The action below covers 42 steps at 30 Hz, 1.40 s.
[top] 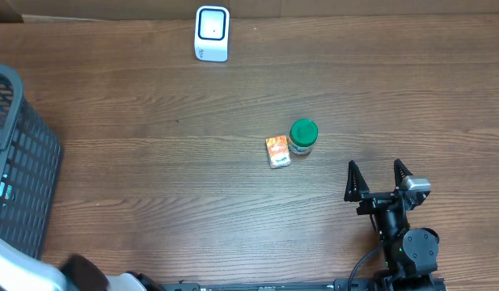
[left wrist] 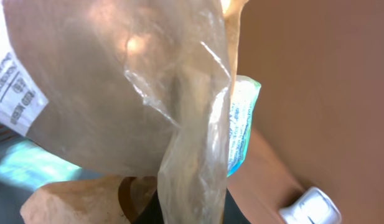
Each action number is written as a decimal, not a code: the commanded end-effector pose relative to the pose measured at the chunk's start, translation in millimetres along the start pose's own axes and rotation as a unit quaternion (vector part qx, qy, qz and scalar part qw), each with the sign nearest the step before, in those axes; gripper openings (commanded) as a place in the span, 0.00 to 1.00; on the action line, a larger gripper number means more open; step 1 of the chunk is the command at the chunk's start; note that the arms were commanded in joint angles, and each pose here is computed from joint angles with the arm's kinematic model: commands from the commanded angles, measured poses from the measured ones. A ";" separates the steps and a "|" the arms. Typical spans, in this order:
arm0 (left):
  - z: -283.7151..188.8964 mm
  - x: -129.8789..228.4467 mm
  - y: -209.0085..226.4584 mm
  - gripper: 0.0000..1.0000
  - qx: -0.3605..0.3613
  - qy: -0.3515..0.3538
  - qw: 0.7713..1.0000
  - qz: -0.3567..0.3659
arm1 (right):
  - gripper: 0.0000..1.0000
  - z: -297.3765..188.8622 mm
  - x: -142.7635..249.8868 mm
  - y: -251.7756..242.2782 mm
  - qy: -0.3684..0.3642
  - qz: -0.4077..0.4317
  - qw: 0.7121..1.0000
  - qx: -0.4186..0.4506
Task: Scan the item barcode
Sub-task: 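Present the plastic bag to the scanner and drop it left of the package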
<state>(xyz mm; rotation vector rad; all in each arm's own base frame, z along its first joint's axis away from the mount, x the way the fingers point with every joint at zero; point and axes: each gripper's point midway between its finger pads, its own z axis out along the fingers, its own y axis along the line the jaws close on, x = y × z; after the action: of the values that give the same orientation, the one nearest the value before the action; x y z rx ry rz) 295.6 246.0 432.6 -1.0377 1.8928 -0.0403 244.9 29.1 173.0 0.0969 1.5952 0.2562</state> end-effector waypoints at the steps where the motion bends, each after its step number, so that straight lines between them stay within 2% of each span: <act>1: -37.4 50.1 -84.0 0.04 0.107 0.042 0.987 0.112 | 1.00 0.5 3.6 -0.6 0.002 -0.002 1.000 0.001; 5: -34.7 126.7 -127.2 0.04 0.138 0.148 0.961 0.190 | 1.00 0.5 3.5 -0.5 0.002 -0.002 1.000 0.001; 9: -19.2 221.1 -156.2 0.04 0.159 0.271 0.912 0.261 | 1.00 0.5 3.6 -0.6 0.002 -0.002 1.000 0.001; 12: 1.7 293.9 -157.1 0.04 0.129 0.344 0.877 0.310 | 1.00 0.5 3.6 -0.6 0.002 -0.002 1.000 0.001; 18: 38.3 409.5 -151.9 0.04 0.089 0.422 0.825 0.365 | 1.00 0.5 3.5 -0.5 0.002 -0.002 1.000 0.001; 20: 52.4 439.0 -148.3 0.04 0.070 0.425 0.820 0.378 | 1.00 0.5 3.6 -0.6 0.002 -0.002 1.000 0.001; 23: 69.2 465.1 -142.4 0.04 0.046 0.426 0.815 0.389 | 1.00 0.5 3.6 -0.6 0.002 -0.002 1.000 0.001; 25: 76.6 475.1 -141.2 0.07 0.041 0.432 0.810 0.394 | 1.00 0.5 3.6 -0.6 0.002 -0.002 1.000 0.001; 29: 75.1 487.1 -144.6 0.47 0.055 0.453 0.802 0.385 | 1.00 0.5 3.6 -0.6 0.002 -0.002 1.000 0.001; 31: 71.5 485.1 -153.9 0.58 0.070 0.454 0.804 0.379 | 1.00 0.5 3.6 -0.6 0.002 -0.002 1.000 0.001; 33: 68.4 474.0 -166.8 0.63 0.082 0.445 0.809 0.375 | 1.00 0.5 3.5 -0.5 0.002 -0.002 1.000 0.001; 36: 59.1 440.0 -193.2 0.63 0.108 0.418 0.823 0.370 | 1.00 0.5 3.5 -0.5 0.002 -0.002 1.000 0.001; 39: 44.8 378.8 -222.3 0.64 0.140 0.369 0.849 0.352 | 1.00 0.5 3.6 -0.6 0.002 -0.002 1.000 0.001; 42: 32.6 308.0 -233.6 0.64 0.155 0.307 0.882 0.321 | 1.00 0.5 3.6 -0.6 0.002 -0.002 1.000 0.001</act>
<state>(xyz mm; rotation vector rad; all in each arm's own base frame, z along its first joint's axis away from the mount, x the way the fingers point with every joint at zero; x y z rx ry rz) 397.8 -131.4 229.7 -0.0829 2.7849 -0.3093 244.9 29.2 173.0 0.0963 1.5956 0.2562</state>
